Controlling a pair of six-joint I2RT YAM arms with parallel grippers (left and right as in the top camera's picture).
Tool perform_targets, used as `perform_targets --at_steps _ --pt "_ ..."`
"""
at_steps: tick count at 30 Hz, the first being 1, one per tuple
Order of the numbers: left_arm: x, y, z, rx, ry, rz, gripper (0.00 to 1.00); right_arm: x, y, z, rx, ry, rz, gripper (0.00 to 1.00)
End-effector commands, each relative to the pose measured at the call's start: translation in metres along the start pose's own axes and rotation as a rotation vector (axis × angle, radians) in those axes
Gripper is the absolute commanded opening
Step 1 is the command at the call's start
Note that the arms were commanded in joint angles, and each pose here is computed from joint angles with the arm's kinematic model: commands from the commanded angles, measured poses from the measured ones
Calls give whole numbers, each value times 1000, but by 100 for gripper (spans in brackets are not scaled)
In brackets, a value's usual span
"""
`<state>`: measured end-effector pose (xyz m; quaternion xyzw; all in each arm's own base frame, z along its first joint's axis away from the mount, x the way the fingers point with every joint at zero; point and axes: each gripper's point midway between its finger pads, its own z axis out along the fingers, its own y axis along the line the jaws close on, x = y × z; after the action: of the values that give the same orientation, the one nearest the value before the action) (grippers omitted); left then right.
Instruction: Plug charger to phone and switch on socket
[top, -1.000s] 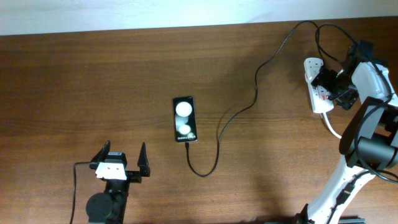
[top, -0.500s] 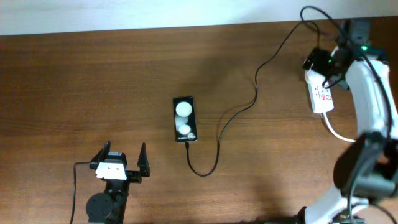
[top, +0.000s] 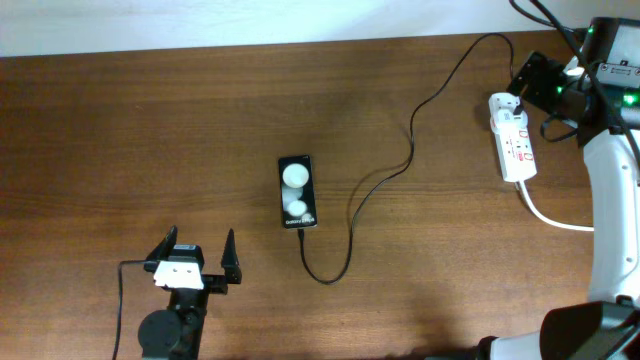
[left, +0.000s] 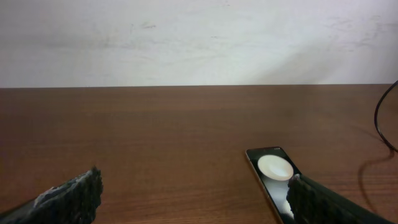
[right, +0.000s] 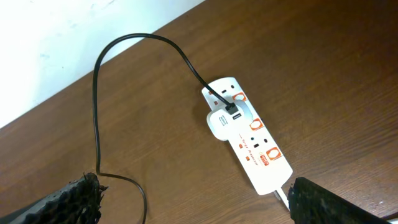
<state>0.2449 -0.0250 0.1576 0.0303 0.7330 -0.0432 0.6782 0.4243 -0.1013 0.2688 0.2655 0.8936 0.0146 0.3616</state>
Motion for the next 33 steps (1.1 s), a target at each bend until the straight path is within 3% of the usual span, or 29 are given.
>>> perform_targets --at_steps 1,4,9,17,20,31,33 --pt "2 2 0 -11 4 15 99 -12 7 -36 -35 -79 4 99" --pt "2 2 0 -11 4 15 99 -20 9 -68 -61 -150 6 98" --pt "2 2 0 -11 4 15 99 -19 9 -79 -68 -168 6 99" --pt "2 2 0 -11 5 15 99 90 -30 -48 5 33 3 99" --pt "2 2 0 -11 5 15 99 113 -39 -40 23 81 2 99" --pt "2 2 0 -11 5 15 99 106 -36 -63 -4 7 3 98" --pt "2 2 0 -11 4 15 99 99 -50 -68 75 -38 4 99"
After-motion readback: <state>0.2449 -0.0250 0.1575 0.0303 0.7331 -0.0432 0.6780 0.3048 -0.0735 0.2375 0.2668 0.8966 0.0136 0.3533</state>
